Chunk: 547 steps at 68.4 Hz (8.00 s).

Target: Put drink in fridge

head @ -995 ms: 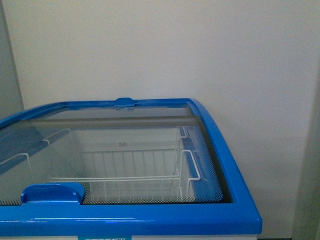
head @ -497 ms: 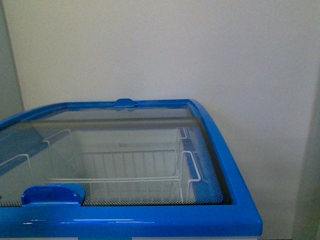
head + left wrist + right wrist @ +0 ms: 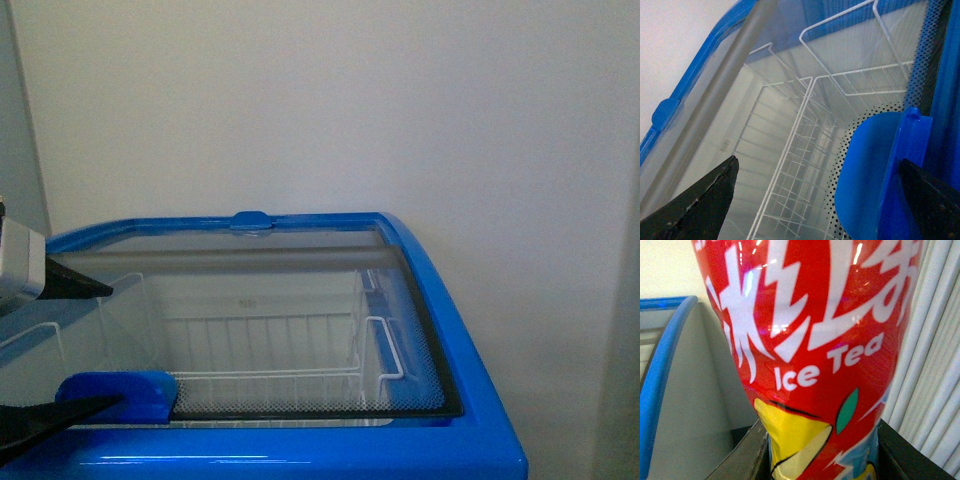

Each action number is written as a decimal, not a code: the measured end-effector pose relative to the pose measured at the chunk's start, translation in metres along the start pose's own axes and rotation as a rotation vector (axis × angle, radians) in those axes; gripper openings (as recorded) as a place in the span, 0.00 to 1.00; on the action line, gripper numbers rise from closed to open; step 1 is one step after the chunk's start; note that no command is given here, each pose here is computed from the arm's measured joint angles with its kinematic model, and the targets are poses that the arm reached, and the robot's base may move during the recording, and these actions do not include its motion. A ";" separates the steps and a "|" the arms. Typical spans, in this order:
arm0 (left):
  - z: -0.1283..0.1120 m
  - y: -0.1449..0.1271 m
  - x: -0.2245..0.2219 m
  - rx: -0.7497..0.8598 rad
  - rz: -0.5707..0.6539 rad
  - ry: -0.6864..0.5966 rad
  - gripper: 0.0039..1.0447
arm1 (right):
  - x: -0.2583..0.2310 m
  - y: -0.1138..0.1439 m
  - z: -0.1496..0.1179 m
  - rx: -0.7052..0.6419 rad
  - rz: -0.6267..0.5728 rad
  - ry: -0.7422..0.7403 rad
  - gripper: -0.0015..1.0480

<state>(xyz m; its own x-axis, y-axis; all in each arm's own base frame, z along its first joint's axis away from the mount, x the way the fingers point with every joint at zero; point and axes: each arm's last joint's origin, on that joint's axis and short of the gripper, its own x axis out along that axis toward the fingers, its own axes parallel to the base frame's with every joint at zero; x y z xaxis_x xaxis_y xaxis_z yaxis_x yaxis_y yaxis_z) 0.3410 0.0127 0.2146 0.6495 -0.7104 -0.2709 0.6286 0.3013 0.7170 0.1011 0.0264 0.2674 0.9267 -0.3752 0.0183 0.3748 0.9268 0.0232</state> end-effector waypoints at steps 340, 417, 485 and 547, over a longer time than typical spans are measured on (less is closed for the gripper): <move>0.082 -0.190 -0.137 -0.903 0.897 0.095 0.02 | 0.247 0.350 -0.122 -1.100 1.167 0.273 0.93; 0.082 -0.190 -0.137 -0.902 0.896 0.095 0.02 | 0.051 0.012 -0.025 -0.043 0.385 0.048 0.34; 0.082 -0.190 -0.137 -0.903 0.897 0.095 0.02 | 0.018 -0.023 -0.090 -0.029 0.387 0.016 0.03; 0.082 -0.190 -0.137 -0.903 0.897 0.095 0.64 | 0.003 -0.029 -0.091 -0.024 0.387 -0.013 0.66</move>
<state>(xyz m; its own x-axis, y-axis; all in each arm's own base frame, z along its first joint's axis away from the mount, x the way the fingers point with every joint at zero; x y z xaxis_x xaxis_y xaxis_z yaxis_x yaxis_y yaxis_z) 0.0971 0.0002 0.1681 1.0000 0.0023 0.0078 -0.0022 1.0000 -0.0074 0.0955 0.0002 0.1759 0.9994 0.0019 0.0341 -0.0015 0.9999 -0.0109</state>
